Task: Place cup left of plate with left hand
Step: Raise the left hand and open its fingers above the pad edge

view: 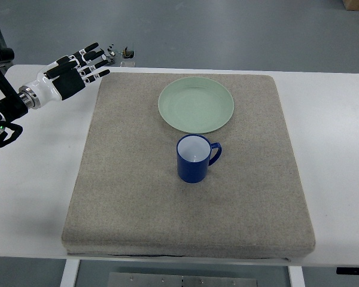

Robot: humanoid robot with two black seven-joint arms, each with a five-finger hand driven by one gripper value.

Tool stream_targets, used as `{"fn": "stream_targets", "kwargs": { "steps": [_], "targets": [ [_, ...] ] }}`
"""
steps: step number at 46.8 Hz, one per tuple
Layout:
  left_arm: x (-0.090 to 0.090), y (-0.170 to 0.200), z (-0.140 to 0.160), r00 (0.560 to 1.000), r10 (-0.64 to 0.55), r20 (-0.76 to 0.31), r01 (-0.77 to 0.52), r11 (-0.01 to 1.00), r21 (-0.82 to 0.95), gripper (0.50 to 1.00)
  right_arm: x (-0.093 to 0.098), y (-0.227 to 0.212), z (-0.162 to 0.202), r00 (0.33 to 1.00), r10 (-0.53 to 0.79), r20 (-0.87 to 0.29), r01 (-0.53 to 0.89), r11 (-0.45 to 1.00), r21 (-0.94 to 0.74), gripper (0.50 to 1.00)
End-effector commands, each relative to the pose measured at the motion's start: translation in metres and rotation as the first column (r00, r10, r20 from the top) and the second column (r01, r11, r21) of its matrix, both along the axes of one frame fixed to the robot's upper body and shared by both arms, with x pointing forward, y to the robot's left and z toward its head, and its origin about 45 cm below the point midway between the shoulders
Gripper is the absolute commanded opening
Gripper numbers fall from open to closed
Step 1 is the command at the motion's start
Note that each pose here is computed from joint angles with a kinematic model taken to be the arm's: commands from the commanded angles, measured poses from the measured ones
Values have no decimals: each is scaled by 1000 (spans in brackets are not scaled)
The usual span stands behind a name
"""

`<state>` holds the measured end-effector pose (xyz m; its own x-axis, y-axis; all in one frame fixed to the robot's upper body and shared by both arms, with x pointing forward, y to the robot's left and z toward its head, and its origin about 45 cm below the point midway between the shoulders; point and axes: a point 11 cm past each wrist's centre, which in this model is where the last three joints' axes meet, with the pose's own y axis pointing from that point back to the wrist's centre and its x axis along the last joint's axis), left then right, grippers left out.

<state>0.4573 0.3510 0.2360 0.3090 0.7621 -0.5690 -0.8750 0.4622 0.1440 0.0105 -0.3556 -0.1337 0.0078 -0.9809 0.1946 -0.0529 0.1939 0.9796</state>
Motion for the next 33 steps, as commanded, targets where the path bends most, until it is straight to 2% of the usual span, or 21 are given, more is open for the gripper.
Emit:
{"fn": "stream_targets", "kwargs": {
  "steps": [1,33],
  "targets": [
    [0,-1,0,1000,-4,1,4,1000,1,1000,0,0,0,1000,-1,0,1,1000,1,934],
    [0,6,5,1000,8,25,-8,1000,-6,1000,0,0,0,1000,1,0,-1,1000,0,934]
  ]
}}
